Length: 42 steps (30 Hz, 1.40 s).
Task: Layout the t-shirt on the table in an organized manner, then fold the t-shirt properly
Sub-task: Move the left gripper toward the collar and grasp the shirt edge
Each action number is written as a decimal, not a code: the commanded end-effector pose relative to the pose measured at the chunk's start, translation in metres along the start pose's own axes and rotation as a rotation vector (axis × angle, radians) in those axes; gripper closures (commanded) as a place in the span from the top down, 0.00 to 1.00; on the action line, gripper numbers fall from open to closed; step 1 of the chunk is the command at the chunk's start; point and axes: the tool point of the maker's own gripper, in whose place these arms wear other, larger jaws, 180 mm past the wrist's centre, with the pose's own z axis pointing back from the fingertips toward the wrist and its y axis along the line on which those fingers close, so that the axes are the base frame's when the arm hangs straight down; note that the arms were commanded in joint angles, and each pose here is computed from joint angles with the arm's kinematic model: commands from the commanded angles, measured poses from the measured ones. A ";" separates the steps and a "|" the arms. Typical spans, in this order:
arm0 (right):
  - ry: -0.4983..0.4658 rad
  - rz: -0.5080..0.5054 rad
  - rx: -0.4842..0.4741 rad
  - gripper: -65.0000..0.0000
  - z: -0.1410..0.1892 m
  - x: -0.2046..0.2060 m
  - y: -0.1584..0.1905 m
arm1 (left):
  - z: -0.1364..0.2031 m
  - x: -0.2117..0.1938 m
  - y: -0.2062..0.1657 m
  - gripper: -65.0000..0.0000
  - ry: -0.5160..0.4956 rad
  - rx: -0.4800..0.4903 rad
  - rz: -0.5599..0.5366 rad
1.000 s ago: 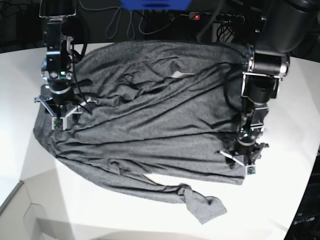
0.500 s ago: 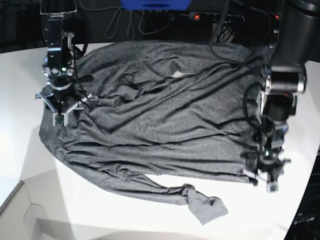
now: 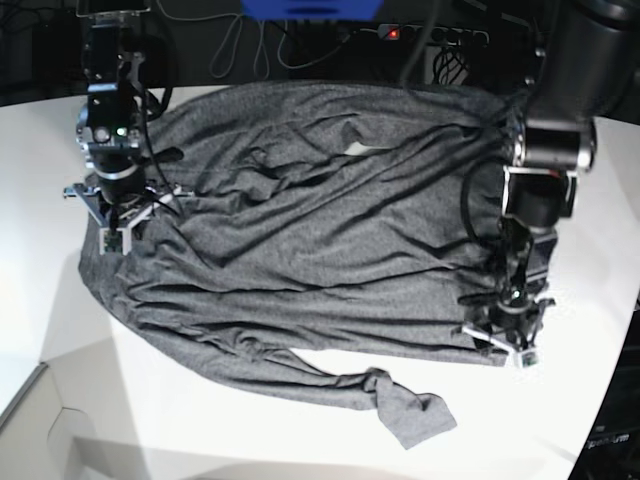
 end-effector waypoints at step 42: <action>0.217 0.107 0.087 0.00 -0.068 -0.035 -0.003 | 0.116 -0.121 0.058 0.45 0.285 0.004 0.123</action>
